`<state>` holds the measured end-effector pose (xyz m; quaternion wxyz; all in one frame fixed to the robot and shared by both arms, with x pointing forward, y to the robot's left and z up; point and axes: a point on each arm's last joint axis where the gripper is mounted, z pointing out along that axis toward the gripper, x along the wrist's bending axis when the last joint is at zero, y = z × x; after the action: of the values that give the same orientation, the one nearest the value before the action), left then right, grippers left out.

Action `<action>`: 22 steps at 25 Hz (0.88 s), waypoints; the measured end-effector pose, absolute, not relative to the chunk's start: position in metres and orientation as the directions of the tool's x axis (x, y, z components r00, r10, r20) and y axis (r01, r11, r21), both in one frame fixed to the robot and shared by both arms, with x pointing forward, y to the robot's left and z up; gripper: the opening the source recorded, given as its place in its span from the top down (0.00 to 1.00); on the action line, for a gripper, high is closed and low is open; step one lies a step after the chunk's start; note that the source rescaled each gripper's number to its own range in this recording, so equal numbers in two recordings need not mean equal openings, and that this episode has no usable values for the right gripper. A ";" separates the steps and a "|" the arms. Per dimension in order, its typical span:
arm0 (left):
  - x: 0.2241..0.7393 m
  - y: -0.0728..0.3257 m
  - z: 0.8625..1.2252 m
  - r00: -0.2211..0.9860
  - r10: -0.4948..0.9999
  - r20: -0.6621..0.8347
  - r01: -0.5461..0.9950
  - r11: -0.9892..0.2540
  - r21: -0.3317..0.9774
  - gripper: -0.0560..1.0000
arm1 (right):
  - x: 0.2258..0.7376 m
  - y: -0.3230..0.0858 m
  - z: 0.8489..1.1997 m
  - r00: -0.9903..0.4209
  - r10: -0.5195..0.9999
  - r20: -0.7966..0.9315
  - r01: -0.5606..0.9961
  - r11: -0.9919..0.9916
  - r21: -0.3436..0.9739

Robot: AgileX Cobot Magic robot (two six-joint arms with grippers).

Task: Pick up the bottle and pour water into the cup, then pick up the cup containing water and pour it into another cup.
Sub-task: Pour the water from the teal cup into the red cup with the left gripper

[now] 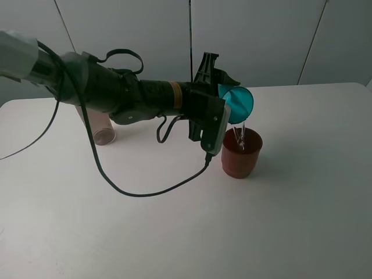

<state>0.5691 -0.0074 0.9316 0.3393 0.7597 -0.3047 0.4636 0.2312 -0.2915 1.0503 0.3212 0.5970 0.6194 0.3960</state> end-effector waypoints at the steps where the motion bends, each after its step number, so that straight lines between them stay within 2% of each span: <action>1: 0.571 -0.009 0.931 0.382 -0.150 0.912 -0.778 -0.584 0.230 0.72 | 0.231 -0.292 1.050 -0.081 0.994 0.075 0.485 -0.026 0.874; 22: 0.580 -0.012 0.939 0.312 -0.161 0.936 -0.792 -0.588 0.163 0.72 | 0.231 -0.292 1.050 -0.084 0.994 0.069 0.485 -0.020 0.875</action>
<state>0.5802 -0.0124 0.9386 0.3214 0.7434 -0.3205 0.4913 0.2312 -0.2915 1.0503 0.3226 0.5949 0.6213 0.3949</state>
